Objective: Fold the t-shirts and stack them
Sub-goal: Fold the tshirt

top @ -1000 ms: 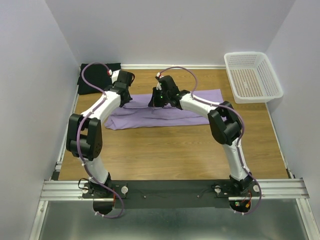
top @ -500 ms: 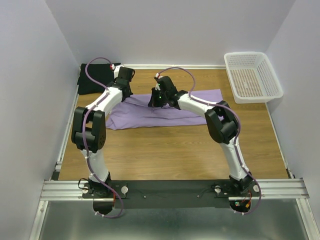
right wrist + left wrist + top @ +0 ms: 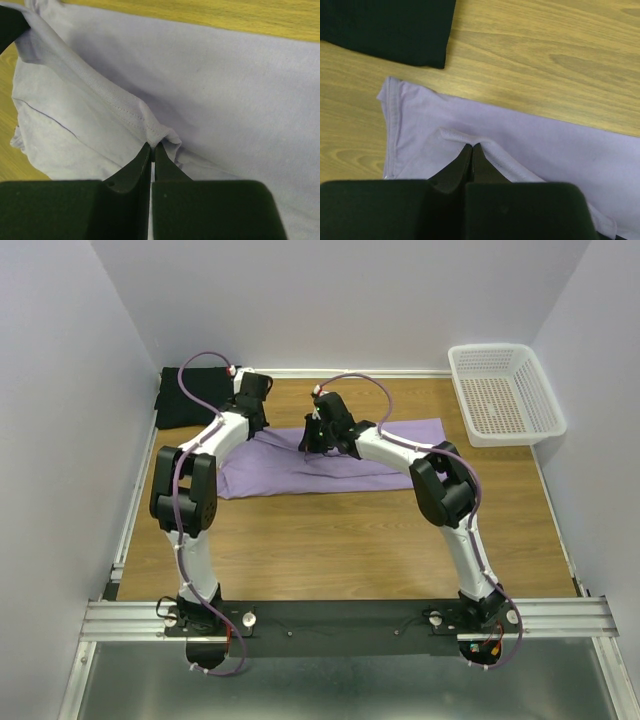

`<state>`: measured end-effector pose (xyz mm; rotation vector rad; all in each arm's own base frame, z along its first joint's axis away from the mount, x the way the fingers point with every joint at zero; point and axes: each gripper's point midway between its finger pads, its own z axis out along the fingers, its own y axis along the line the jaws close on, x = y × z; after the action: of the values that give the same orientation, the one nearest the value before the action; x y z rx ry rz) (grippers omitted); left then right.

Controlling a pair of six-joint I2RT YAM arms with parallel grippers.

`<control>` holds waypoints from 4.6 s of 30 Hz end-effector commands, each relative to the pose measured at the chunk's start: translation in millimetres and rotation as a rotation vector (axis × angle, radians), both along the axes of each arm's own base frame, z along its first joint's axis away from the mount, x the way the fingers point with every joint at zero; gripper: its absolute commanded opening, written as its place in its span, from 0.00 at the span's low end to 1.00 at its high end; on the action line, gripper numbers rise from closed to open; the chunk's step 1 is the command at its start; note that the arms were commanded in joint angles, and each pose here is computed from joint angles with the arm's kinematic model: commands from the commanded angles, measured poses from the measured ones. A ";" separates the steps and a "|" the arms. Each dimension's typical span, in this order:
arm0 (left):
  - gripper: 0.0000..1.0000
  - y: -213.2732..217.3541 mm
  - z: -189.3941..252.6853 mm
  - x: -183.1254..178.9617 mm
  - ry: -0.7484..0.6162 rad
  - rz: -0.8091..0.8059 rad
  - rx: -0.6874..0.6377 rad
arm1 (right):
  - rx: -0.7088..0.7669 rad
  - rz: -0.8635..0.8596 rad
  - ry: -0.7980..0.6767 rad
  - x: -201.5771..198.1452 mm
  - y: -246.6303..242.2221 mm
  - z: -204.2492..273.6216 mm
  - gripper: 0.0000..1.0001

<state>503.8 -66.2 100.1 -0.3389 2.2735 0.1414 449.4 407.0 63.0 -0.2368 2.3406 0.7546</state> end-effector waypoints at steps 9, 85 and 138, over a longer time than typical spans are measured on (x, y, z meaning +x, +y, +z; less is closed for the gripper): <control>0.00 -6.0 -17.9 18.9 -0.001 -0.034 -0.001 | -0.066 -0.086 0.033 4.1 -19.8 -26.5 0.16; 0.16 103.1 -84.6 -185.4 0.213 0.460 -0.350 | -0.011 -0.871 0.354 -113.2 -406.3 -70.4 0.37; 0.67 50.2 -11.4 -179.2 0.043 0.136 -0.279 | -0.173 -0.704 0.421 -193.5 -378.5 -49.4 0.34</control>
<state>310.5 -23.4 80.1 -0.6689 2.3506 -0.1572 285.8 35.4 20.1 0.7049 2.5333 0.3455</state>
